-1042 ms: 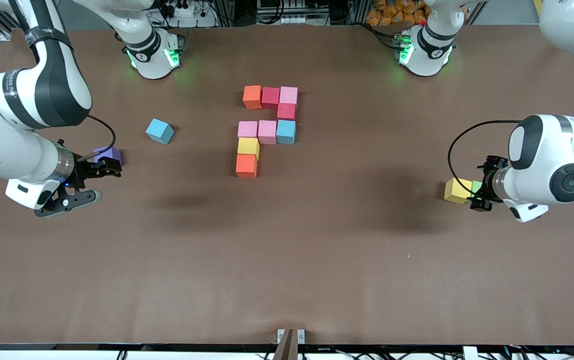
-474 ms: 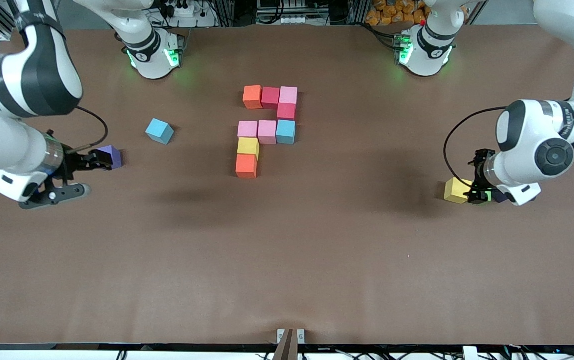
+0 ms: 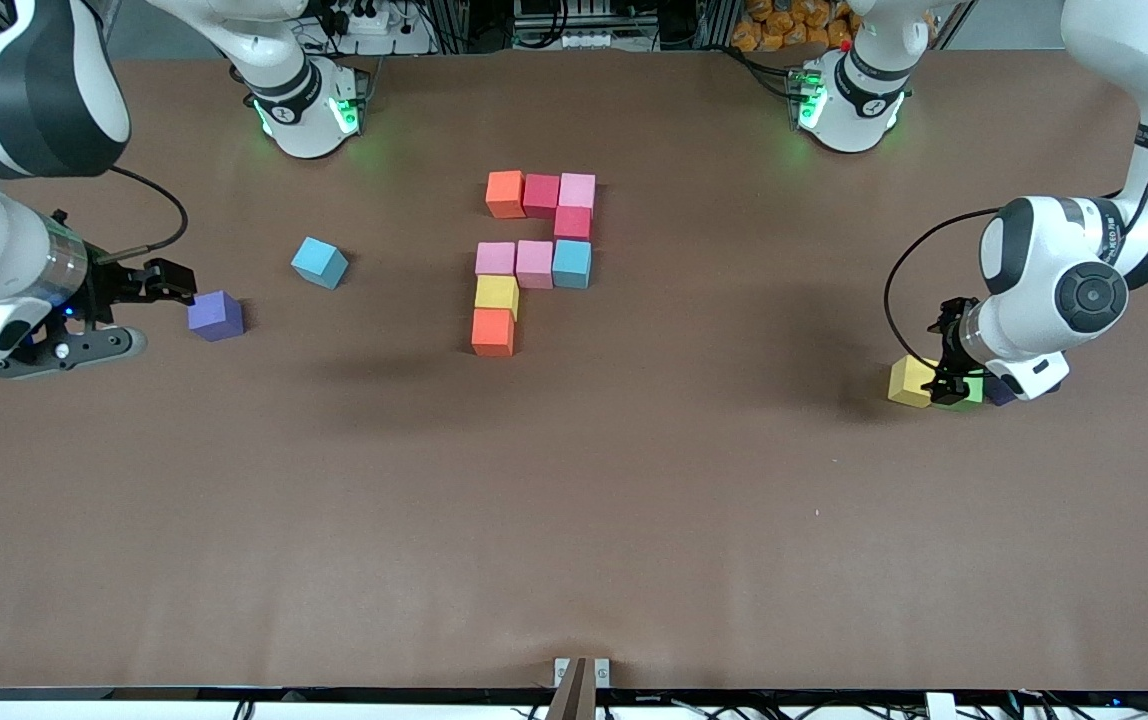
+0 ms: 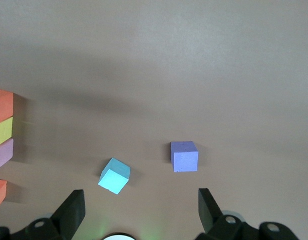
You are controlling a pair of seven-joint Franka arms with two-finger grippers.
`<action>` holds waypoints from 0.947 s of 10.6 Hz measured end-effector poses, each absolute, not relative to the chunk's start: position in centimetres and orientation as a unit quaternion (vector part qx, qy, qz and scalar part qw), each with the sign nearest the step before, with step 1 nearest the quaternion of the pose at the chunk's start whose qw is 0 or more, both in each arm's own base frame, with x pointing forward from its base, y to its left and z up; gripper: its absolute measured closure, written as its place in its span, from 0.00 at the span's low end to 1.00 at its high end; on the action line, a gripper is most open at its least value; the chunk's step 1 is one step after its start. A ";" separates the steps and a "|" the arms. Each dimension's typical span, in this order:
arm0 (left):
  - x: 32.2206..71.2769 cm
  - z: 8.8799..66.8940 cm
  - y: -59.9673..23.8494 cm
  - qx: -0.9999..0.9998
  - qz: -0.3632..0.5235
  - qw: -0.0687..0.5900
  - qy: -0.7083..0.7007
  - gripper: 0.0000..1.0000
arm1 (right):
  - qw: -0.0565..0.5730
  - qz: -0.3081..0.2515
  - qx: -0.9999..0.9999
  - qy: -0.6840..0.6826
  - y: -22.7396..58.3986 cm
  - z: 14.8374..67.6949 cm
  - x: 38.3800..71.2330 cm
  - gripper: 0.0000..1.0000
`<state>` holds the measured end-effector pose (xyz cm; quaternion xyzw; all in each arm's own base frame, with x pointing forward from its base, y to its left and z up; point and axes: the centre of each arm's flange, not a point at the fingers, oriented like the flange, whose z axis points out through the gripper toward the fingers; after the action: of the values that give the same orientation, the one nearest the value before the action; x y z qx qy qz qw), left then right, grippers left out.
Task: Form number 2 with 11 blocks
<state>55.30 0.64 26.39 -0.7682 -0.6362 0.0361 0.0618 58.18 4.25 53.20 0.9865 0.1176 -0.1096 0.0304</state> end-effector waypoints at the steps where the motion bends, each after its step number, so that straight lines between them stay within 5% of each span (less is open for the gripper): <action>1: 55.2 26.0 1.1 -0.766 0.033 0.057 -0.639 0.00 | 0.027 -0.111 0.987 0.115 3.7 53.1 58.1 0.00; 10: 55.0 23.0 3.1 -0.789 0.015 0.021 -0.614 0.00 | 0.016 -0.113 0.985 0.127 3.5 53.0 58.0 0.00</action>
<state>54.99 3.07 22.99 -0.7886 -0.6143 0.0147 0.0211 58.00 3.46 52.97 0.9853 0.1272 -0.1131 0.0165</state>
